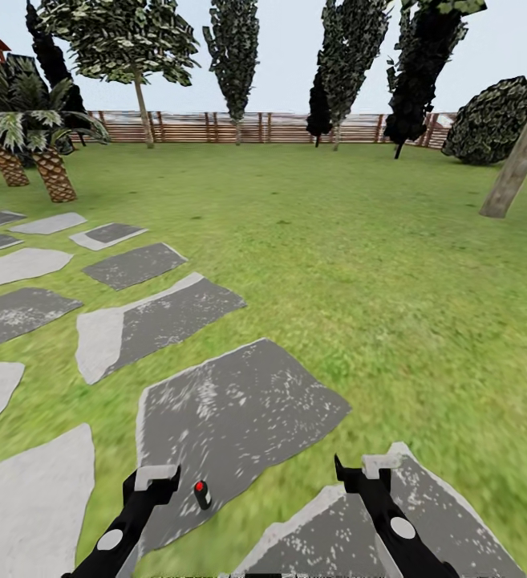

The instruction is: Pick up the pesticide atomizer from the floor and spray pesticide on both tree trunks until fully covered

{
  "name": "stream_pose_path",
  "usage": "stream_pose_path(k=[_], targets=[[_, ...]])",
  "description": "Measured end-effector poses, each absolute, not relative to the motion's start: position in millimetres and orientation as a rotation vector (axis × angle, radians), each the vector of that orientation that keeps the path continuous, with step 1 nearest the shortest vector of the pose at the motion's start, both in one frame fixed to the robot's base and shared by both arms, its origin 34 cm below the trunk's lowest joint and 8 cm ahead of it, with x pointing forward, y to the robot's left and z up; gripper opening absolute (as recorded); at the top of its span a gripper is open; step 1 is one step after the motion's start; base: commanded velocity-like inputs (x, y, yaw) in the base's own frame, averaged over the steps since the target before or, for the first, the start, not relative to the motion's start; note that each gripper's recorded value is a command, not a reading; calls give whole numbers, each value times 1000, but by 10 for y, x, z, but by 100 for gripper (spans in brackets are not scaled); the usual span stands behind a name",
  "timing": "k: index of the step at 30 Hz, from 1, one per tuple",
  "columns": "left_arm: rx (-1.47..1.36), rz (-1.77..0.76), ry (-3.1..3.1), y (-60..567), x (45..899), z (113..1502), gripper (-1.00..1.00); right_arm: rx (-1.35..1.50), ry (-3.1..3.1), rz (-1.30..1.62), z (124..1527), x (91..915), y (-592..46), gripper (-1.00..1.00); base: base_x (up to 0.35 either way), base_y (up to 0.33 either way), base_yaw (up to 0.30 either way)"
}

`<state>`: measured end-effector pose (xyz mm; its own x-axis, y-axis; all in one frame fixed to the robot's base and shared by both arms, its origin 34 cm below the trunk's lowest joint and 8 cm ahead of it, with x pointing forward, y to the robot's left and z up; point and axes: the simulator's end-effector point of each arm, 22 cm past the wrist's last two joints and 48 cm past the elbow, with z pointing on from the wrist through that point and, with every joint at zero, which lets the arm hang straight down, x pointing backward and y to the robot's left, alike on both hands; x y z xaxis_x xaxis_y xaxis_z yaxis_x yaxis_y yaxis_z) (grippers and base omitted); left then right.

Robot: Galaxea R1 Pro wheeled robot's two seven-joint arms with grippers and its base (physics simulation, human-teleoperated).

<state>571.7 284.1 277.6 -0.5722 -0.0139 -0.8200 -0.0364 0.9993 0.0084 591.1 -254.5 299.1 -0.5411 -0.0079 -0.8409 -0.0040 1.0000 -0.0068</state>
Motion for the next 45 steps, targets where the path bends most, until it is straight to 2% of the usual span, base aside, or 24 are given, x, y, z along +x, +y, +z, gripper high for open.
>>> stream_pose_path(k=[27, 41, 45], targets=[[-29, 36, 2241, 2822, 5516, 2336, 100, -10, 2210, -6, 2527, 5715, -2543, 100, 2, -5, -64], [-32, 38, 2240, 2831, 5524, 2339, 100, -11, 2210, -3, 2525, 5713, -2539, 100, 32, -245, 4], [-34, 38, 2240, 2832, 5524, 2339, 100, -10, 2210, -4, 2525, 5713, -2540, 100, 0, -273, 178]])
